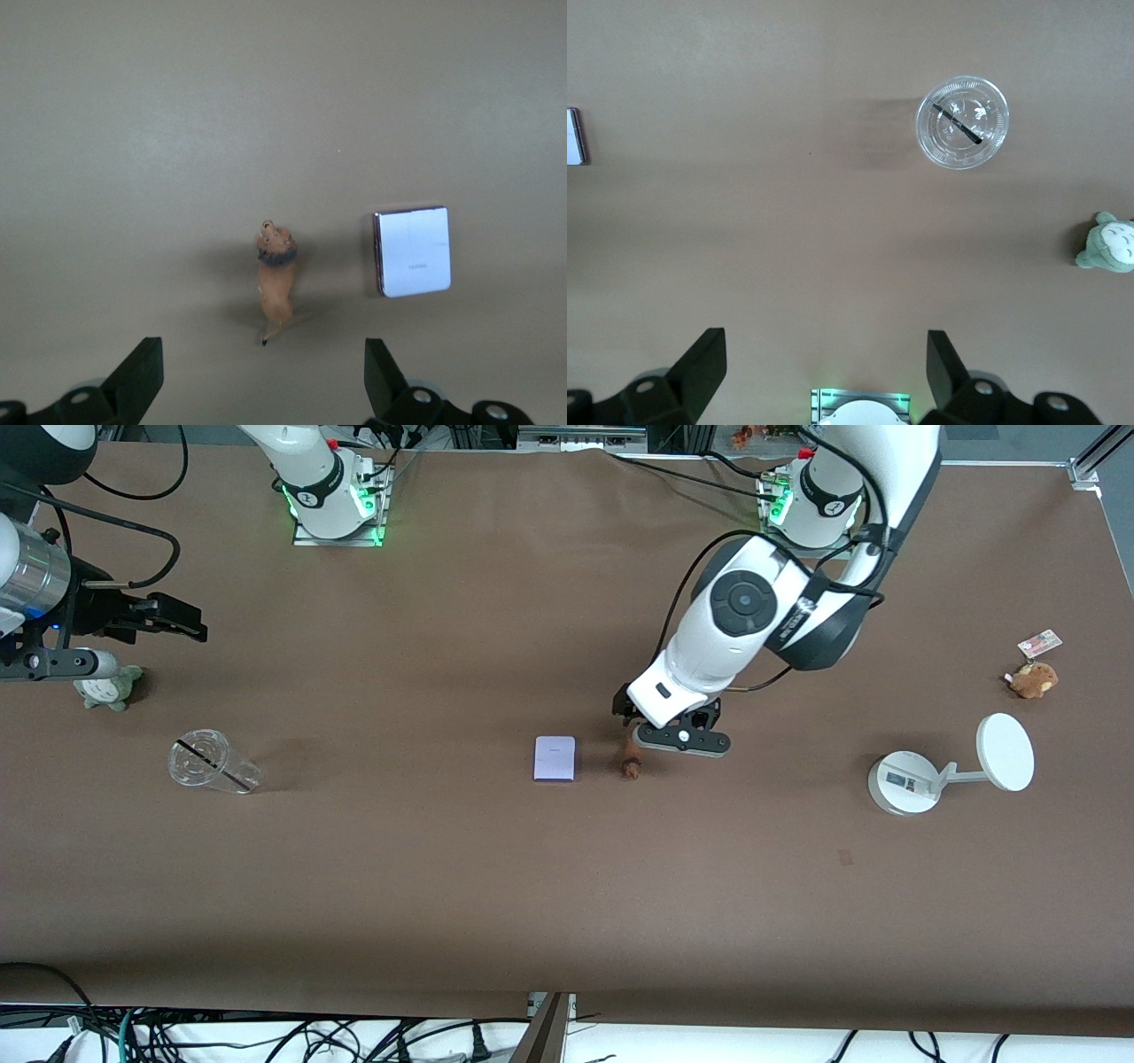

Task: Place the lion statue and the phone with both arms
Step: 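Lower the left gripper and close it on the lion statue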

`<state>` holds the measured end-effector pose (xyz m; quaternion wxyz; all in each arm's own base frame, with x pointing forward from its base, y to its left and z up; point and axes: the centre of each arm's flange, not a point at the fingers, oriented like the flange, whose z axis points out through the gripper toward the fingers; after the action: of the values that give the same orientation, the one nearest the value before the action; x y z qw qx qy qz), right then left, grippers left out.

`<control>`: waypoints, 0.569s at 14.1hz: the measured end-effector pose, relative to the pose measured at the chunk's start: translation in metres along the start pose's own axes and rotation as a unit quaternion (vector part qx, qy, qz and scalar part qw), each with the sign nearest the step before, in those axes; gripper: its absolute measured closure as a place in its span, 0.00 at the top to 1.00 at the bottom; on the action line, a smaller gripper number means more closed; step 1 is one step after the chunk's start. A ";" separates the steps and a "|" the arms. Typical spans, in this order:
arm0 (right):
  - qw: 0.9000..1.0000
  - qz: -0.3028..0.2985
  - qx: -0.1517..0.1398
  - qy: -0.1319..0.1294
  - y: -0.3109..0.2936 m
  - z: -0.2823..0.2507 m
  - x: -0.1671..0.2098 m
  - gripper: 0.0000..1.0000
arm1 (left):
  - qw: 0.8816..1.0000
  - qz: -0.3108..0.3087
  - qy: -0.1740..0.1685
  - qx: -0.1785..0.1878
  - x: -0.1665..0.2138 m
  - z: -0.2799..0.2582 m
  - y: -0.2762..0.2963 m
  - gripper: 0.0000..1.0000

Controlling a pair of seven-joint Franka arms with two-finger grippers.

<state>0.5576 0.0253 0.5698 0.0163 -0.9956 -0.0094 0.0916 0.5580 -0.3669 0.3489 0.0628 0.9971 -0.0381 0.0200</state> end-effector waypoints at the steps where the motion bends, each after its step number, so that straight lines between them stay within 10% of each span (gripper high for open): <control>1: 1.000 0.000 0.000 0.000 0.000 0.000 0.000 1.00 | 1.000 -0.001 0.015 -0.001 -0.001 0.015 0.005 1.00; 8: 1.000 0.000 0.000 -0.001 0.000 0.000 0.000 1.00 | 0.997 0.035 0.064 0.017 -0.025 0.147 0.012 1.00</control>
<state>0.5577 0.0253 0.5696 0.0163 -0.9956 -0.0094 0.0921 0.5374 -0.3954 0.2031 0.0471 0.9928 -0.0684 0.0866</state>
